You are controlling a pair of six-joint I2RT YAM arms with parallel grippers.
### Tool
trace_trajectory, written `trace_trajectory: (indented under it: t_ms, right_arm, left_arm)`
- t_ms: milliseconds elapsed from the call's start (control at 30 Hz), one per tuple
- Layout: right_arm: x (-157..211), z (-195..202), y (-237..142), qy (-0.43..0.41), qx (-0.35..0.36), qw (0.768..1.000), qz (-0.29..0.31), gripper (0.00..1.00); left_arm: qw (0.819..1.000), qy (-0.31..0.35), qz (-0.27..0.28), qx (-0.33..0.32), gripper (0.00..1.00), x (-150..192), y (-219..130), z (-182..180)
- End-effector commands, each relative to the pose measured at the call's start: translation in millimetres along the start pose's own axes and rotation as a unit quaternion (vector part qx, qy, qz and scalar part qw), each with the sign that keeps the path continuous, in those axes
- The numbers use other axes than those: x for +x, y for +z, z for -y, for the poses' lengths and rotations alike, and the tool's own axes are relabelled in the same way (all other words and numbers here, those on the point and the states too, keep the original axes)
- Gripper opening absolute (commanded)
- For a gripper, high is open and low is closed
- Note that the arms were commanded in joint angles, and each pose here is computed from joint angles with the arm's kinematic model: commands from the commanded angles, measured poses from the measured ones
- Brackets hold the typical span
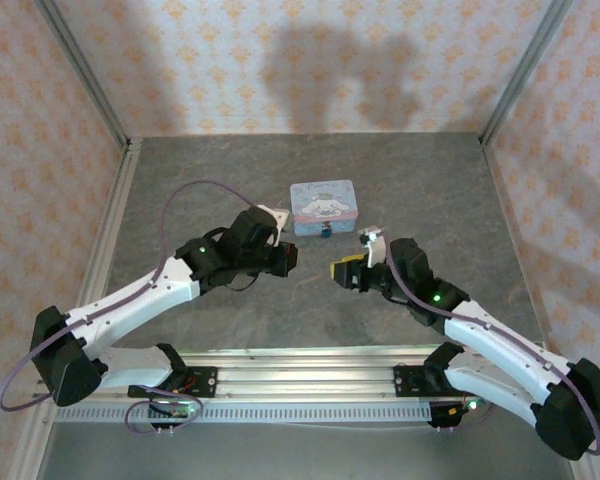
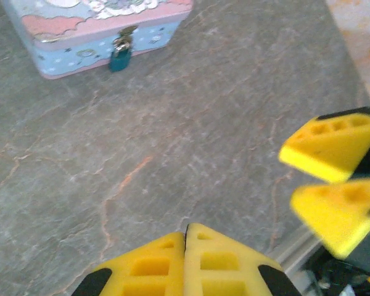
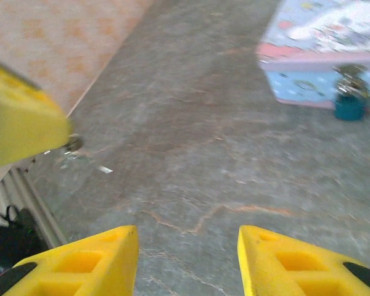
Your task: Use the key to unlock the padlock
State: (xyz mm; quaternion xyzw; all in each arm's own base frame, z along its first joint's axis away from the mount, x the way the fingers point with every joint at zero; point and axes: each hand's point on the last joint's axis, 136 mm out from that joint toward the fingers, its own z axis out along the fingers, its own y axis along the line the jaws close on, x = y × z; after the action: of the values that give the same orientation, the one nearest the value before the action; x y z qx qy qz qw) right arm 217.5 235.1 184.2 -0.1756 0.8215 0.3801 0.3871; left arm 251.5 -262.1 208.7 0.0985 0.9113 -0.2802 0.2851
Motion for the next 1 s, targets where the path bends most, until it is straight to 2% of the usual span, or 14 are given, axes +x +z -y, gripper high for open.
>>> trace_trajectory:
  t_ms: [0, 400, 700, 967]
  right_arm:
    - [-17.5, -20.2, 6.5, -0.08, -0.034, 0.995, 0.042, 0.47]
    - [-19.6, -41.5, 26.2, -0.165, -0.078, 0.981, 0.066, 0.48]
    - [-15.3, -54.7, 34.0, -0.203, -0.112, 0.971, 0.057, 0.48]
    - [-18.6, -61.9, 31.4, -0.224, -0.127, 0.964, 0.071, 0.41]
  left_arm:
    - [0.999, -0.025, 0.02, 0.038, 0.0, -16.8, -15.6, 18.8]
    - [0.995, -0.036, 0.028, 0.089, 0.0, -28.7, -28.9, 42.7]
    - [0.993, -0.037, 0.028, 0.107, 0.0, -29.2, -33.8, 49.3]
    - [0.993, -0.035, 0.025, 0.114, 0.0, -26.7, -35.9, 50.8]
